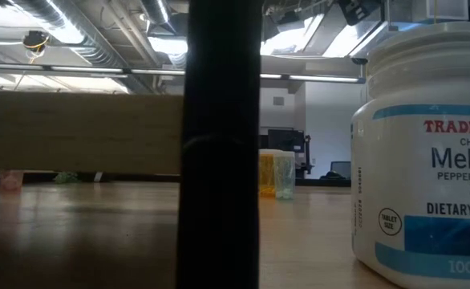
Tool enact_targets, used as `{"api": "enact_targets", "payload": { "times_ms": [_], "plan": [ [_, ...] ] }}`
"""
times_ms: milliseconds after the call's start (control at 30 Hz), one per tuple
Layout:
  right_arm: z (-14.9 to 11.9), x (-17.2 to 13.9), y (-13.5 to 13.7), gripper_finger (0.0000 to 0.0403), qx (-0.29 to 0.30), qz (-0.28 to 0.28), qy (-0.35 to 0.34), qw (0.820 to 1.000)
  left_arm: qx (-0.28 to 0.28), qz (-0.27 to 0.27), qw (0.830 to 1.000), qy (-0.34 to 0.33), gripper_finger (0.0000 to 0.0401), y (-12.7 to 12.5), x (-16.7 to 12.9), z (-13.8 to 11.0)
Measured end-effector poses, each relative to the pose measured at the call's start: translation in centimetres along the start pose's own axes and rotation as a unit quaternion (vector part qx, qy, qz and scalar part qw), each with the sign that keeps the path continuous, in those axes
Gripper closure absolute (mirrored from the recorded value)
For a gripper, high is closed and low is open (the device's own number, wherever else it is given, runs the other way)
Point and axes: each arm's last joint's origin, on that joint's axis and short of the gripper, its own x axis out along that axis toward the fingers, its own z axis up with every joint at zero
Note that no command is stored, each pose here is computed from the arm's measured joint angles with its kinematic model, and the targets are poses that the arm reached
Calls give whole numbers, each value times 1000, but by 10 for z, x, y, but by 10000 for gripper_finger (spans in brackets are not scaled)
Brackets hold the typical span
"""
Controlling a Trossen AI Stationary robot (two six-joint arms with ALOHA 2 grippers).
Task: Pick and place medicine bottles onto shelf by color
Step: Put the bottom left big orange pill bottle on the shelf
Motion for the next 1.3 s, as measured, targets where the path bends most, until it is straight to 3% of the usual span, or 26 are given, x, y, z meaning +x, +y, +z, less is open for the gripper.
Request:
{"api": "enact_targets", "payload": {
  "times_ms": [633,1000,1300],
  "plan": [
    [0,0,0,228,0,0,1,1000,-55,27,998,-35,201,-1,-18,-1],
    [0,0,0,228,1,0,2,1000,-83,51,995,-34,201,1,-15,-1],
    [-1,0,0,228,2,0,5,1000,-73,75,994,-2,201,-5,-1,-4]
  ]
}}
